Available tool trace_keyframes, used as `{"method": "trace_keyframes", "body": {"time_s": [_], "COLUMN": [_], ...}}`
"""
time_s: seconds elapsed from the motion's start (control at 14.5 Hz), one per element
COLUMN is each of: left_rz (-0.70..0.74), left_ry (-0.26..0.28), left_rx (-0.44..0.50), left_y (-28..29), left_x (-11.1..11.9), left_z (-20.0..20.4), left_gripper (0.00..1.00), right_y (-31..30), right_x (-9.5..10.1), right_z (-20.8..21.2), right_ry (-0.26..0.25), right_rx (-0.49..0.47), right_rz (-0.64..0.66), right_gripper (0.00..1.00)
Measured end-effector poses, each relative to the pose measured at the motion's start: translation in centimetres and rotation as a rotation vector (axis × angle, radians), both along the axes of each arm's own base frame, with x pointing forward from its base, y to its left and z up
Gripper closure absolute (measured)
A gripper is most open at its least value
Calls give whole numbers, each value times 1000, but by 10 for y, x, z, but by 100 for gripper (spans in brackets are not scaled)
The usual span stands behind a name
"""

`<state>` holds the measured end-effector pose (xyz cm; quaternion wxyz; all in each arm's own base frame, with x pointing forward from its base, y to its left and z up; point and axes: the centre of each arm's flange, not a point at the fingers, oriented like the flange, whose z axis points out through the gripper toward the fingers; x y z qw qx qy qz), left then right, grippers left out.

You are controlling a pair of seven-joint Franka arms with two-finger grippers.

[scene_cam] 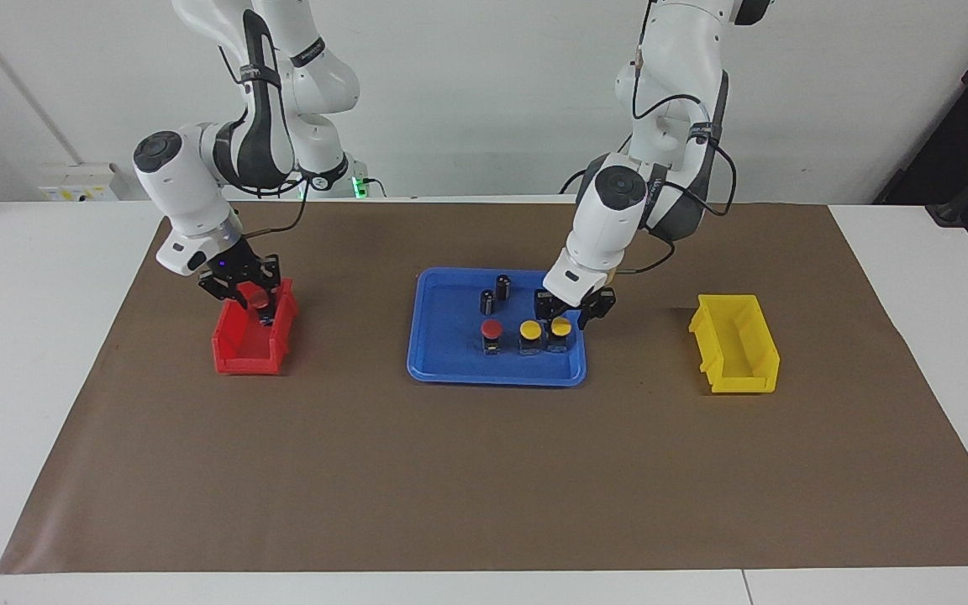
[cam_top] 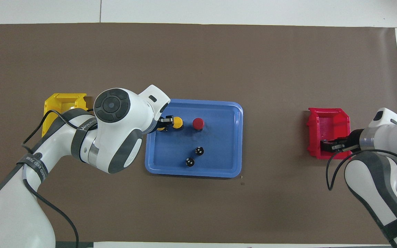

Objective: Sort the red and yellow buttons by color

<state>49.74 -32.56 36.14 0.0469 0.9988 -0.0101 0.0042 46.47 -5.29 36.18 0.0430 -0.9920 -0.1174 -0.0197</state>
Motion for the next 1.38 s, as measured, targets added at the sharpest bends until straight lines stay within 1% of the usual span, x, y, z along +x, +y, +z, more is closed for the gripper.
{"method": "trace_keyframes", "body": {"time_s": [0.07,0.21,0.34,0.48,0.55,0.62,0.69,0.83,0.96,1.03,1.1,1.17,1.24,1.38], "left_rz": [8,29,29,36,54,63,53,29,52,76,97,104,106,95], "left_ry": [0,-2,26,63,83,97,103,107,108,114,120,119,116,118], "left_rx": [-1,-4,12,37,52,60,63,57,50,49,48,45,43,41], "left_y": [0,-1,-3,5,20,45,78,150,207,227,246,262,274,288], "left_x": [0,3,5,6,8,14,21,35,44,47,49,51,51,50], "left_z": [1,6,22,55,74,92,108,130,136,133,129,124,118,104], "left_gripper": [59,59,59,59,59,59,59,59,59,59,59,59,59,59], "right_y": [0,0,1,10,25,47,76,154,248,291,329,363,391,428], "right_x": [4,13,20,30,37,47,58,73,76,78,80,82,83,89], "right_z": [8,27,46,64,74,85,96,115,129,132,130,120,102,61], "right_ry": [13,29,39,50,60,64,60,38,17,8,4,4,4,2], "right_rx": [4,10,15,17,16,13,8,4,10,14,15,1,-30,-77], "right_rz": [4,11,20,20,12,-4,-23,-74,-145,-167,-180,-183,-184,-187], "right_gripper": [42,42,40,39,37,37,33,32,31,29,29,25,25,24]}}
